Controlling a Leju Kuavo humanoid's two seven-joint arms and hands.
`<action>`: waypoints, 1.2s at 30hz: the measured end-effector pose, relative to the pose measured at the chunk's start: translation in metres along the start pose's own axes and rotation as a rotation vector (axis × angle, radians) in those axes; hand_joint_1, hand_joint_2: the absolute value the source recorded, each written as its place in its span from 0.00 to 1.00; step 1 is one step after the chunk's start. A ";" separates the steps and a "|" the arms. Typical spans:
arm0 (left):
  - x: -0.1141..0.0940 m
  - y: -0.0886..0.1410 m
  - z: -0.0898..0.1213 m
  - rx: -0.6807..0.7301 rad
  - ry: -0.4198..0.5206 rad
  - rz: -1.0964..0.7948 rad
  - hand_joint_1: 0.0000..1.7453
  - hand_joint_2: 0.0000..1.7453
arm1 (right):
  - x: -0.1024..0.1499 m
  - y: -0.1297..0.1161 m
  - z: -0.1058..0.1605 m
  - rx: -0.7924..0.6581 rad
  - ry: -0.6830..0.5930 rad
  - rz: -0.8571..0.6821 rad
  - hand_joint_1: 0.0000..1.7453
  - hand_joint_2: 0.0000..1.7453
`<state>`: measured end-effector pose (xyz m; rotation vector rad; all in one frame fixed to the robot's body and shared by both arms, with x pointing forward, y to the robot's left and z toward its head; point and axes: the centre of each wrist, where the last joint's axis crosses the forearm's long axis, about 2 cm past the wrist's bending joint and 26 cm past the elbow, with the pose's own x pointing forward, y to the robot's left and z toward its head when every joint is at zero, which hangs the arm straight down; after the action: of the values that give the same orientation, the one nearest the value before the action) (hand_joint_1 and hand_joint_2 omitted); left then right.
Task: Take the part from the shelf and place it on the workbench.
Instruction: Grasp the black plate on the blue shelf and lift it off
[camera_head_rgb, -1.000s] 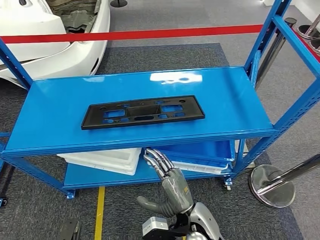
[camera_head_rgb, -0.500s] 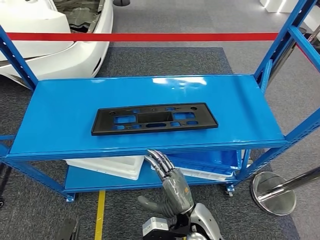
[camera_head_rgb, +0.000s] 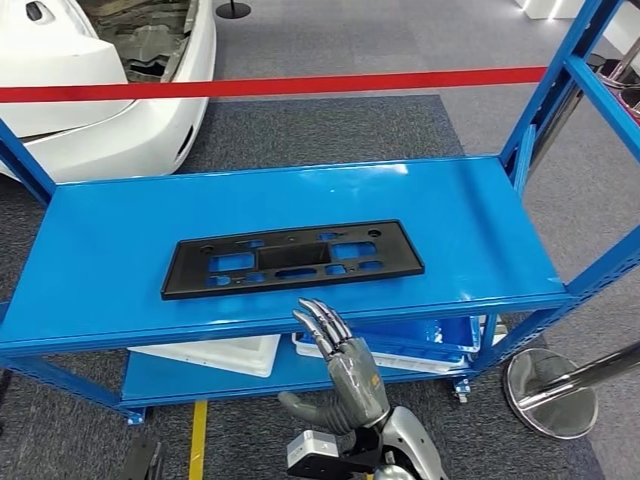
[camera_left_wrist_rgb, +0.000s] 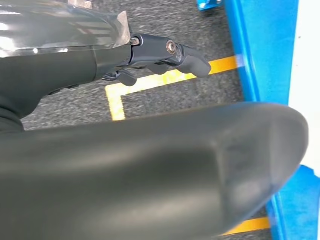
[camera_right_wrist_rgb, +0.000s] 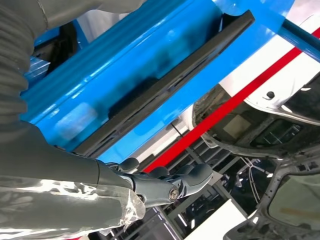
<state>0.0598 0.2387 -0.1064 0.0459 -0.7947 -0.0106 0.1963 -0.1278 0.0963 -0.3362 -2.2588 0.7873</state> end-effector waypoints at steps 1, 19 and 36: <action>0.000 0.000 0.000 -0.001 0.001 0.001 0.00 0.00 | 0.000 0.000 0.000 0.000 0.002 0.001 0.00 1.00; 0.001 -0.005 0.000 -0.025 0.003 -0.002 0.00 0.00 | -0.003 -0.002 0.002 -0.002 0.012 0.007 0.00 1.00; -0.001 -0.004 0.001 -0.026 0.011 -0.007 0.00 0.00 | -0.002 -0.001 0.003 0.002 0.017 0.005 0.00 1.00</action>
<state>0.0583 0.2344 -0.1063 0.0241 -0.7833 -0.0274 0.1954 -0.1306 0.0937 -0.3463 -2.2423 0.7871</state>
